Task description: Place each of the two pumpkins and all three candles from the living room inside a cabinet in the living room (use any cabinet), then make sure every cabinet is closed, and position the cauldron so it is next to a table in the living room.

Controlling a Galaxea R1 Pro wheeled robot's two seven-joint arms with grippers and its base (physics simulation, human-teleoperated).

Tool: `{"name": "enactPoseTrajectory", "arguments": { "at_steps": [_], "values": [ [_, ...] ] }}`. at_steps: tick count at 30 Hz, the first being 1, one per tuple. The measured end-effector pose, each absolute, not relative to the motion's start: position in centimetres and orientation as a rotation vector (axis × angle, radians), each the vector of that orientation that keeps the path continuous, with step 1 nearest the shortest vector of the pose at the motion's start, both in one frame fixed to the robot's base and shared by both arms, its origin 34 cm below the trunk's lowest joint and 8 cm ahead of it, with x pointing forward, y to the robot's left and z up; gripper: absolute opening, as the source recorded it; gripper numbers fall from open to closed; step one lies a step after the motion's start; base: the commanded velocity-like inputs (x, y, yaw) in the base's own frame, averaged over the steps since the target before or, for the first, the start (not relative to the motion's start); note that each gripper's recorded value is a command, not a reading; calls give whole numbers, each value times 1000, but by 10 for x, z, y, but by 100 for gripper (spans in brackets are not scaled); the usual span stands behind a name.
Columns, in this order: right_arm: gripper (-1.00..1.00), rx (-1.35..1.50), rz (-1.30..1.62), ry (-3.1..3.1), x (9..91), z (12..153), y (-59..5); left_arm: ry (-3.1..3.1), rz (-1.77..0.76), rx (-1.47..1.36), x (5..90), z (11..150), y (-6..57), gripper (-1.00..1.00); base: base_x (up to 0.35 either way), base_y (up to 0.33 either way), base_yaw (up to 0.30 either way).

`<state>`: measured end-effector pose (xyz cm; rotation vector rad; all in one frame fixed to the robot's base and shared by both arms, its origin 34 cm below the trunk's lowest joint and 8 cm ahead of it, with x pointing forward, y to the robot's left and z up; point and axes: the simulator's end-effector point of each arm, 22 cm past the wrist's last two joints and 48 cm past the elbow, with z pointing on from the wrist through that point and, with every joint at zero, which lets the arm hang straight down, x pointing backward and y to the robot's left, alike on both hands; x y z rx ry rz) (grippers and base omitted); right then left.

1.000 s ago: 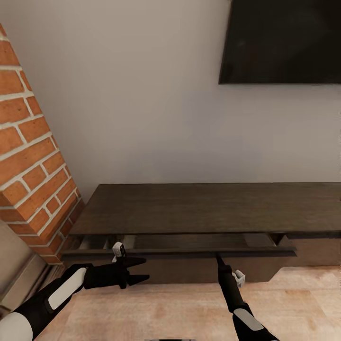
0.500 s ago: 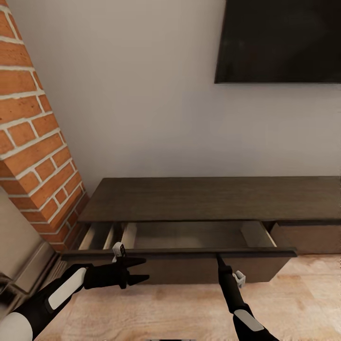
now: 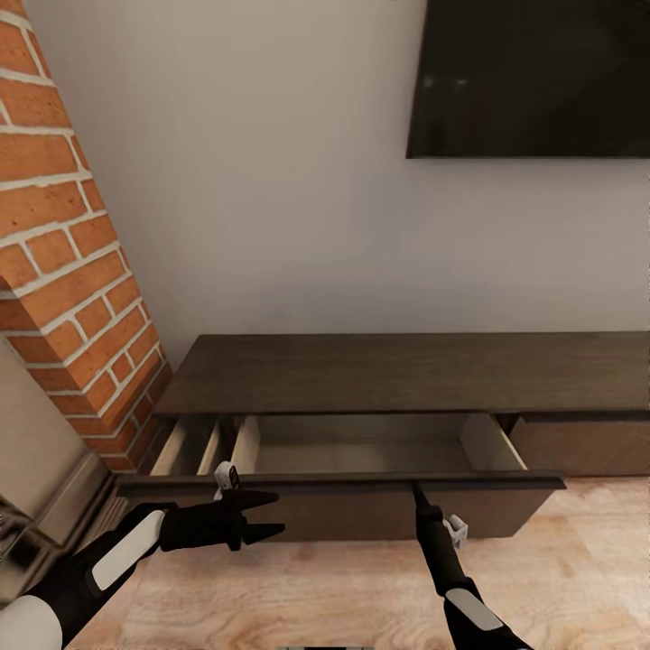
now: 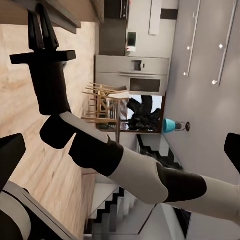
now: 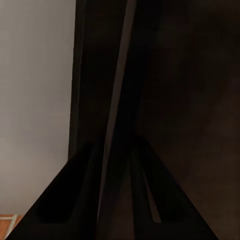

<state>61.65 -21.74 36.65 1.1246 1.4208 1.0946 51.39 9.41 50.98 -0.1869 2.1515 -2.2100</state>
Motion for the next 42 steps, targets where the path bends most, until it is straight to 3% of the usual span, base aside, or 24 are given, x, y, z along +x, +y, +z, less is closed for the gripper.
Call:
{"name": "enactPoseTrajectory", "arguments": {
  "at_steps": [42],
  "values": [
    [-100,1127,1093,1421,617,366,-218,2149,-2210,-189,515,510,95,100,-49,0,0]
  ]
}}
